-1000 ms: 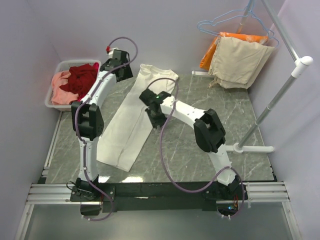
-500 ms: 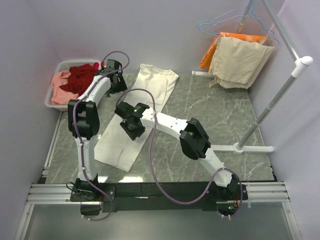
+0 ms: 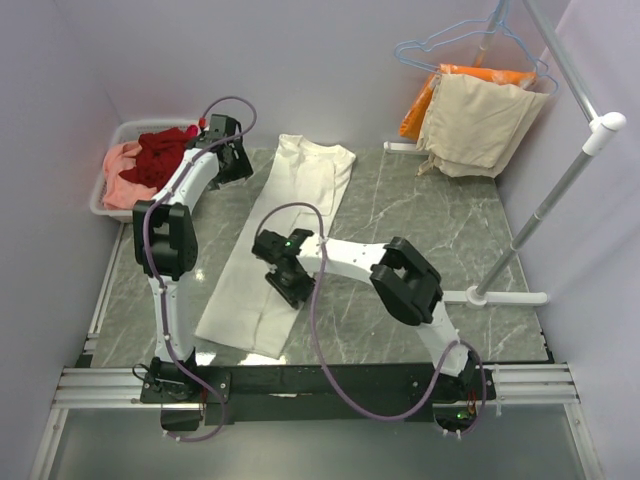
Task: Fold and stack the t-shirts
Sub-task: Fold the tshirt
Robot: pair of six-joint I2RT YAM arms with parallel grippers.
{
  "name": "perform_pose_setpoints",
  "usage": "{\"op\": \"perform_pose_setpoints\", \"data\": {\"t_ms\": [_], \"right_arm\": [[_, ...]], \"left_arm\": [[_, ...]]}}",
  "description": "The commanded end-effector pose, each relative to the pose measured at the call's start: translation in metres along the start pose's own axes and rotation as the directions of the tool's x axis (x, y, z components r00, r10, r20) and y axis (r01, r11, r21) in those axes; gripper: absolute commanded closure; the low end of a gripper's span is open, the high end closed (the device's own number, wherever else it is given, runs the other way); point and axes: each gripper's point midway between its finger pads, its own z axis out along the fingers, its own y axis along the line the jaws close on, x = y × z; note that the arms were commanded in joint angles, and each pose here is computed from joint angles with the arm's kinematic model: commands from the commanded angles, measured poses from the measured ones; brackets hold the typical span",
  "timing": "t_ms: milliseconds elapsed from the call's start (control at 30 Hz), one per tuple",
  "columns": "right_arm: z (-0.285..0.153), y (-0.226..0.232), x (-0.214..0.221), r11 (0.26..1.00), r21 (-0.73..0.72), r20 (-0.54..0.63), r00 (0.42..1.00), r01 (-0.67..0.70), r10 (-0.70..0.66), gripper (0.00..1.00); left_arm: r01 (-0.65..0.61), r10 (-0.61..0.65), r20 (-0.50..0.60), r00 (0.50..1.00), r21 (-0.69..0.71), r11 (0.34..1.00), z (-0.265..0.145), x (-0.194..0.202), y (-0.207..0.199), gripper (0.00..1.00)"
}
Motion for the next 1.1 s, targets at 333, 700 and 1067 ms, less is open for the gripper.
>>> {"op": "perform_pose_setpoints", "data": {"t_ms": [333, 700, 1067], "right_arm": [[-0.015, -0.043, 0.141, 0.985, 0.156, -0.258, 0.959, -0.079, 0.118, 0.60], [-0.099, -0.109, 0.079, 0.844, 0.326, 0.223, 0.902, -0.427, 0.370, 0.59], [-0.089, -0.264, -0.082, 0.604, 0.199, 0.448, 0.620, -0.771, 0.644, 0.63]], "left_arm": [[0.003, -0.006, 0.074, 0.997, 0.046, 0.999, -0.033, -0.026, -0.007, 0.16], [-0.066, 0.060, 0.040, 0.997, 0.165, 0.984, -0.028, -0.004, -0.033, 0.17], [-0.205, 0.192, 0.078, 0.978, 0.241, 0.948, -0.027, 0.027, -0.094, 0.18]]}}
